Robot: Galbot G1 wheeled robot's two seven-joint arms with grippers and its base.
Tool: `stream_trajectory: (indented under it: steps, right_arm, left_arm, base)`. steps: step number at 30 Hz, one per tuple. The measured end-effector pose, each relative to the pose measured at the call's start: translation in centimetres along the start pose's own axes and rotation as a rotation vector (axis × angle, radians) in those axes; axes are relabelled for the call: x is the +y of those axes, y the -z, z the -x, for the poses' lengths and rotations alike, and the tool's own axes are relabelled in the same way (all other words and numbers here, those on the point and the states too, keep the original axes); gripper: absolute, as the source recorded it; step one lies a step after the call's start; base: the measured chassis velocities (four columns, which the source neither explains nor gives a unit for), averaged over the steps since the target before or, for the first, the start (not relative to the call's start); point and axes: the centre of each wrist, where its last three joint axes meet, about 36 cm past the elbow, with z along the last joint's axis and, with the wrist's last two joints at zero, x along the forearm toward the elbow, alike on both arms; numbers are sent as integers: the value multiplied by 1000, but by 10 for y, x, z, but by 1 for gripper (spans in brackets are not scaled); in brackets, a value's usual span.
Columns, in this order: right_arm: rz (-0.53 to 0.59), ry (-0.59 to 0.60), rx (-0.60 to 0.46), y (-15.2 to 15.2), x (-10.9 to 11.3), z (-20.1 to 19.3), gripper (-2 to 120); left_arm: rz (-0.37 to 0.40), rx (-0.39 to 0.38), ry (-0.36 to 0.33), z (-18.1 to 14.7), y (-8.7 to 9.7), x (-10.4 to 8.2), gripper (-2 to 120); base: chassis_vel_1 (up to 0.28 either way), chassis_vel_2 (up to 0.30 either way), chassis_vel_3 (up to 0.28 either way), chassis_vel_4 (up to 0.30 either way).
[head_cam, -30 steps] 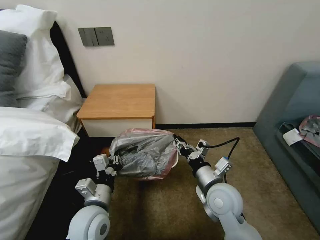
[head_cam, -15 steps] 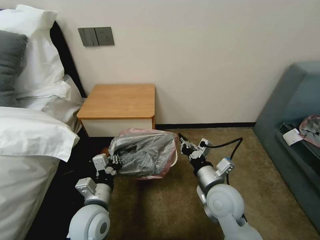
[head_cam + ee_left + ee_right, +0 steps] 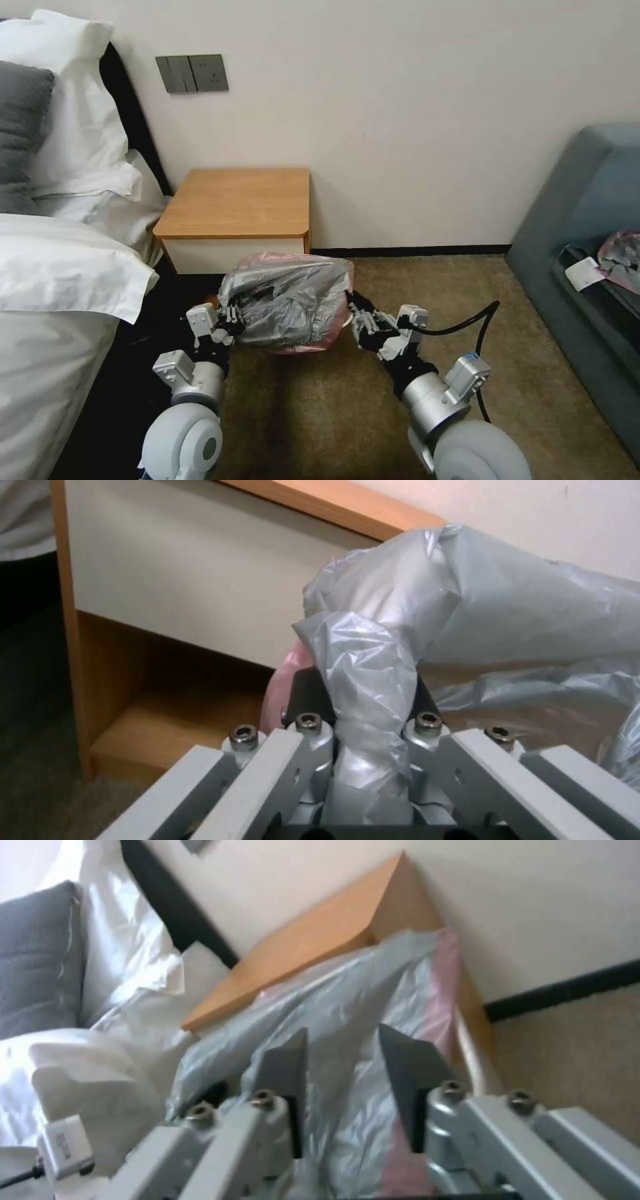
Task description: Pick up the garbage bag from the table and place it over the trash can.
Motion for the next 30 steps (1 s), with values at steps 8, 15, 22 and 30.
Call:
stream_trajectory:
  steps: [8,15,22,30]
  right_arm:
    - [9,-37,35,-14,-6,10,62]
    - [10,-45,34,-16,-9,16,71]
    - [13,-41,38,-19,-10,26,50]
    - [18,-50,52,-28,-14,33,22]
  left_arm:
    - [1,-8,0,-2,3,0,9]
    - [-1,-6,-2,-4,3,-2,9]
    - [-2,-4,-6,-6,3,-4,9]
    - [-4,-12,-12,-9,6,-6,9]
  base:
    - [0,0,0,0]
    - [0,0,0,0]
    - [0,0,0,0]
    - [0,0,0,0]
